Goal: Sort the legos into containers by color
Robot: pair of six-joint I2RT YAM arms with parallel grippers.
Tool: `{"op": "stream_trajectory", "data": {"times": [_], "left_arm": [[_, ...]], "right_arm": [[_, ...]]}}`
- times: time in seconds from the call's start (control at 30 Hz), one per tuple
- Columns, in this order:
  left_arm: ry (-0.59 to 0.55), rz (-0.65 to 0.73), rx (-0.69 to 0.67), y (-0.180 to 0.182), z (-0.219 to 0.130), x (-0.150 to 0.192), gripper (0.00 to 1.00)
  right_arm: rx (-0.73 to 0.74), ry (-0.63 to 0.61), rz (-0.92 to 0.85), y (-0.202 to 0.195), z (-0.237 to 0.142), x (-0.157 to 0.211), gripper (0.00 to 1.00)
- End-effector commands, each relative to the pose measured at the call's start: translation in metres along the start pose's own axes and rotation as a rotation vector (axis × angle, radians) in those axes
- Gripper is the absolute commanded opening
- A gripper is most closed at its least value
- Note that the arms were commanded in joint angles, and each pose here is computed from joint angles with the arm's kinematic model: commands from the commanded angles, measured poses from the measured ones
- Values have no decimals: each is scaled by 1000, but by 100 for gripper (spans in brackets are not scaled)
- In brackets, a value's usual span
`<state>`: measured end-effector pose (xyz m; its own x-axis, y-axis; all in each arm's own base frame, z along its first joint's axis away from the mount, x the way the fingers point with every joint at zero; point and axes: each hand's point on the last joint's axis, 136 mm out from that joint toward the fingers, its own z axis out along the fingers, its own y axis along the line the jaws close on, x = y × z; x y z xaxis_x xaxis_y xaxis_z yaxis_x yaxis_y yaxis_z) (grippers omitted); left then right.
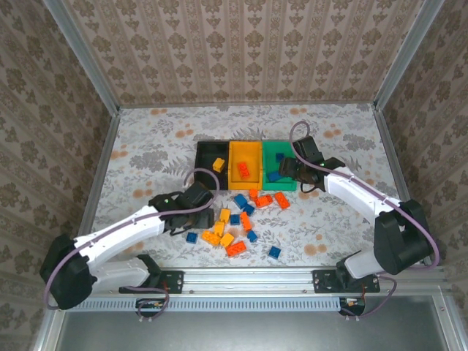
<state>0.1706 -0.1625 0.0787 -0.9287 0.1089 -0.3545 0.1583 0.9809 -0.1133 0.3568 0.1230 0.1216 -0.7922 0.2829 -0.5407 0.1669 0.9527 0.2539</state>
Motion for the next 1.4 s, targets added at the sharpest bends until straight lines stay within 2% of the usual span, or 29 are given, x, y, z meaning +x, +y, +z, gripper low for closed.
{"op": "stream_trajectory", "data": {"times": [0.0, 0.2, 0.6, 0.77, 0.97, 1.07, 1.17, 1.37], "left_arm": [[69, -37, -36, 23, -2, 32, 64], [86, -65, -2, 31, 7, 51, 65], [141, -44, -20, 29, 41, 57, 59], [132, -40, -38, 34, 47, 54, 48], [120, -19, -20, 26, 38, 47, 26], [76, -2, 19, 12, 22, 31, 25], [1, 22, 86, -16, 1, -2, 25], [-140, 120, 217, -101, -14, -89, 25]], "right_arm": [[-31, -16, 15, 4, -3, -3, 65], [-22, -23, 18, 2, -3, -4, 65], [-18, -40, 25, 0, -11, -7, 65], [-9, -35, 21, -2, -10, -4, 65], [-4, -38, 21, -3, -10, -5, 65], [-12, -62, 28, -3, -18, -10, 65], [-14, -72, 39, -7, -20, -9, 65], [4, -54, 62, -22, -19, 5, 66]]}}
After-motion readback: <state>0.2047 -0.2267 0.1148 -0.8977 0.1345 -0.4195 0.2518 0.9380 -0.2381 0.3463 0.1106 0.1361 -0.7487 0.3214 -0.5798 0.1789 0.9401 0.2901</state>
